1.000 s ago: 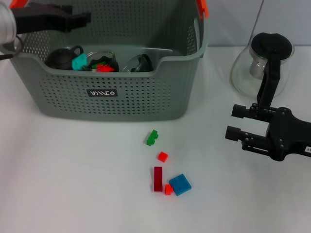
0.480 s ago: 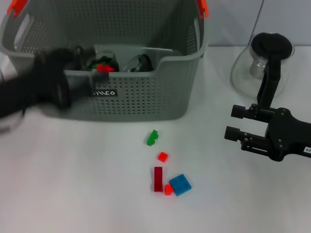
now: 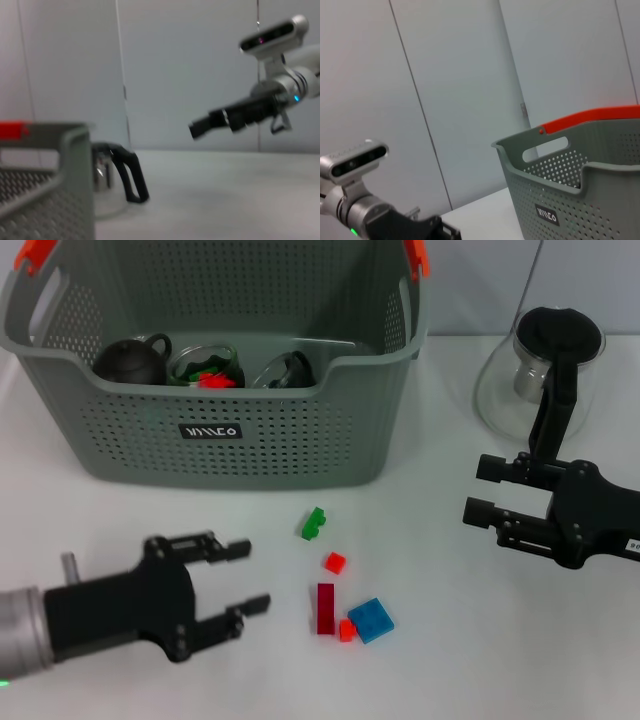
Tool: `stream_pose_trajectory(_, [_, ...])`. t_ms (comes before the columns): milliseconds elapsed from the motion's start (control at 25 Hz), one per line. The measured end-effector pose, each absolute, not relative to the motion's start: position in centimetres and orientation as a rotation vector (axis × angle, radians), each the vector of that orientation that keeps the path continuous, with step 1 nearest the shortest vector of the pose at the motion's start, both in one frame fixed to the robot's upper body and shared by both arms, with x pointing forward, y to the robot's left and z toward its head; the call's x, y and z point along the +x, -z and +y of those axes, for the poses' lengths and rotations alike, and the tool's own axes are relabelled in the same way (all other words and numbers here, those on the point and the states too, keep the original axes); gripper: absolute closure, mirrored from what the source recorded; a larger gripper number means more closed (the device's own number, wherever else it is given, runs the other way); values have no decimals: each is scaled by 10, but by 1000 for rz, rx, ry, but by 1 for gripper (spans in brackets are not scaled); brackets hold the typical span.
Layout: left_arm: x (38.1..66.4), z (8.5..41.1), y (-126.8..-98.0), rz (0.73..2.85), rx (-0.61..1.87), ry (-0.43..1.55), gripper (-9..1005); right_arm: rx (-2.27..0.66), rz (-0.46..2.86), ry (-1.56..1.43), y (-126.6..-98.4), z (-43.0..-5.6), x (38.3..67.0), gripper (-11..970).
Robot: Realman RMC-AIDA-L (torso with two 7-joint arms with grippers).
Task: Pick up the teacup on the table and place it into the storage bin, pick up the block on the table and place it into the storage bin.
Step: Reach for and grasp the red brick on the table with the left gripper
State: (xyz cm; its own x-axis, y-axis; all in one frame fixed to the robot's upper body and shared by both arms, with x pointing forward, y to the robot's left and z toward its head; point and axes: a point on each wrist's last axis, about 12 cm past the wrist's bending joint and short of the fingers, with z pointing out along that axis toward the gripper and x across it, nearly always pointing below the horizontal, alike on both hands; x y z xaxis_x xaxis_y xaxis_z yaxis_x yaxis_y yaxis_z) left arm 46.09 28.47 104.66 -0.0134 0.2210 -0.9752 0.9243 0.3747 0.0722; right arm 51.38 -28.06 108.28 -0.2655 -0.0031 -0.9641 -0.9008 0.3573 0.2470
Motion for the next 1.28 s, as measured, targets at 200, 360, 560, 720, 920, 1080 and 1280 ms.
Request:
stream_pose_trajectory(200, [465, 262, -1030, 1554, 1162, 825, 491, -831, 1593, -1082, -1082, -282, 514, 285])
stream_pose_trajectory(360, [473, 242, -1019, 1583, 1254, 840, 497, -829, 1594, -1083, -1082, -281, 514, 286])
stream_pose_trajectory(560, [478, 230, -1011, 1572, 1333, 793, 504, -828, 1597, -1085, -1081, -281, 513, 285])
stream_pose_trajectory(720, [481, 227, -1007, 1548, 1344, 723, 510, -825, 1598, -1083, -1081, -282, 512, 285])
stream_pose_trajectory(920, [483, 223, -1003, 1526, 1350, 672, 518, -827, 1596, -1084, -1081, -281, 513, 285])
stream_pose_trajectory(1080, [484, 221, -1001, 1528, 1361, 663, 522, -828, 1594, -1087, -1081, -280, 513, 285])
stream_pose_trajectory(1280, [484, 218, -997, 1532, 1372, 651, 532, -829, 1595, -1087, -1081, -280, 513, 285])
